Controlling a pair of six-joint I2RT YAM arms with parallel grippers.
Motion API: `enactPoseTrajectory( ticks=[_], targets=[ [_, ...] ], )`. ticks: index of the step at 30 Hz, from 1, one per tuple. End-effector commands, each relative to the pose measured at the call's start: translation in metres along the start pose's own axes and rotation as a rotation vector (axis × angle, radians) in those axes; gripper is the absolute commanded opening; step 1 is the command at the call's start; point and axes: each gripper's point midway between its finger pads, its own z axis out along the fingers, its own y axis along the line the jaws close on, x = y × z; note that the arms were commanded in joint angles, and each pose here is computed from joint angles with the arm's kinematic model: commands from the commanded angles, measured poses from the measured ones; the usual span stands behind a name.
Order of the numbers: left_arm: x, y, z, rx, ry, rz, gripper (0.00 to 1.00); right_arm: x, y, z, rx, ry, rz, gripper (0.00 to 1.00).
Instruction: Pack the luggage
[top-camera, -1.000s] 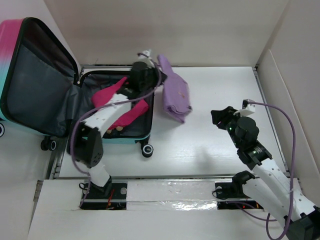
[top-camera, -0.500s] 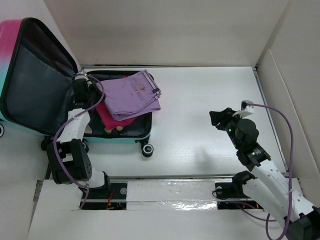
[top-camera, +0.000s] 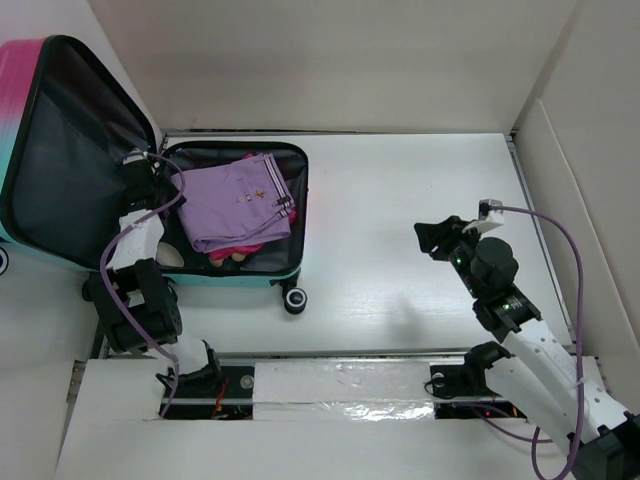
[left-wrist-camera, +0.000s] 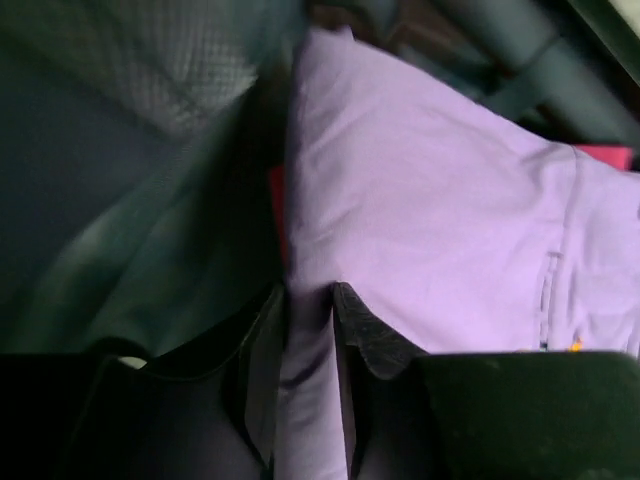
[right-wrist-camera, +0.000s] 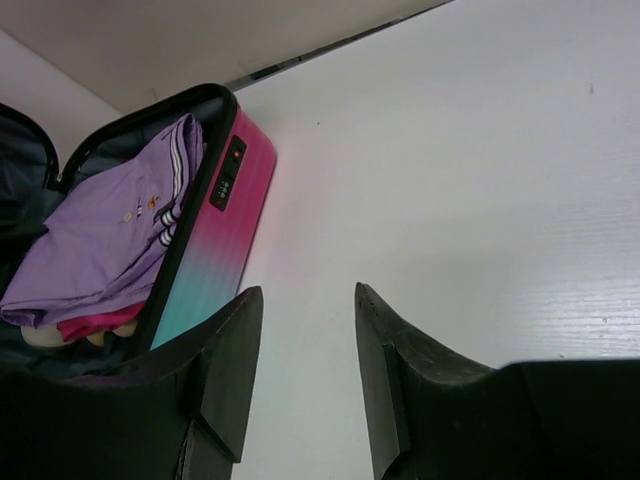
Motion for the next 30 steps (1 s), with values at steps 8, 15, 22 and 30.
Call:
enactPoseTrajectory(
  ticks=[8, 15, 22, 30],
  targets=[
    [-0.078, -0.009, -0.081, -0.040, -0.313, -0.032, 0.50, -0.006, 0.021, 0.002, -0.103, 0.002, -0.030, 0.00],
    [-0.100, 0.007, -0.207, -0.122, -0.622, -0.171, 0.00, -0.007, 0.025, -0.002, -0.127, 0.003, -0.039, 0.00],
    [-0.060, 0.097, -0.263, -0.589, -0.731, -0.314, 0.00, -0.012, 0.032, -0.008, -0.157, 0.003, -0.057, 0.07],
    [-0.026, 0.140, -0.276, -0.810, -0.756, -0.291, 0.36, -0.009, 0.041, -0.013, -0.205, 0.038, -0.075, 0.18]
  ],
)
